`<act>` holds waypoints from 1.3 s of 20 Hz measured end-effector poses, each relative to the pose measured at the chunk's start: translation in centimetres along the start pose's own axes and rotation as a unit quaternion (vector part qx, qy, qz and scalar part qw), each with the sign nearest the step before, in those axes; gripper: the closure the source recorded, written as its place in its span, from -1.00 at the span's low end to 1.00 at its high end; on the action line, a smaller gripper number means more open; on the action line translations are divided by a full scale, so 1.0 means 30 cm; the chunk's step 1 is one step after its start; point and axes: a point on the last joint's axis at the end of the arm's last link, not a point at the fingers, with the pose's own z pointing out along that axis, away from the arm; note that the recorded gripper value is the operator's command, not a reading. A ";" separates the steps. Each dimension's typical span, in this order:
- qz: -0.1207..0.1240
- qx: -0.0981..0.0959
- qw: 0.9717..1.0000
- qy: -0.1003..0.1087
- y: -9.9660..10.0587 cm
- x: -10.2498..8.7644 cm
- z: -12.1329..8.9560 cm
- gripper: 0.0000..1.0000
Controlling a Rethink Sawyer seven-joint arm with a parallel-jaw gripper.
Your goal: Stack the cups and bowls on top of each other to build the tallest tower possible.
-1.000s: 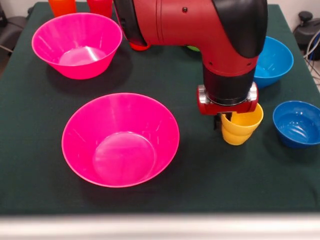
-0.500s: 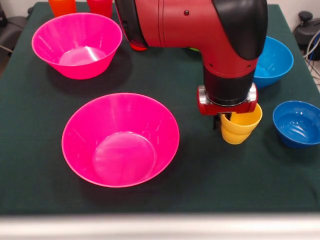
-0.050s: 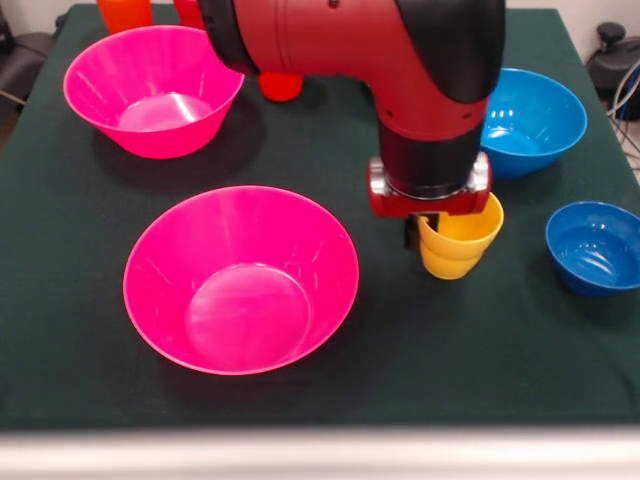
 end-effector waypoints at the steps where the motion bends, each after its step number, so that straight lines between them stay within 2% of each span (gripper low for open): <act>1: 0.003 -0.001 1.000 0.004 -0.014 -0.003 -0.024 1.00; 3: 0.007 -0.004 1.000 0.019 -0.037 -0.003 -0.082 1.00; 11: 0.012 -0.012 0.998 0.061 -0.059 0.005 -0.219 1.00; 20: 0.013 -0.016 0.997 0.068 -0.070 -0.002 -0.238 1.00; 26: 0.018 -0.016 0.998 0.062 -0.110 -0.037 -0.238 1.00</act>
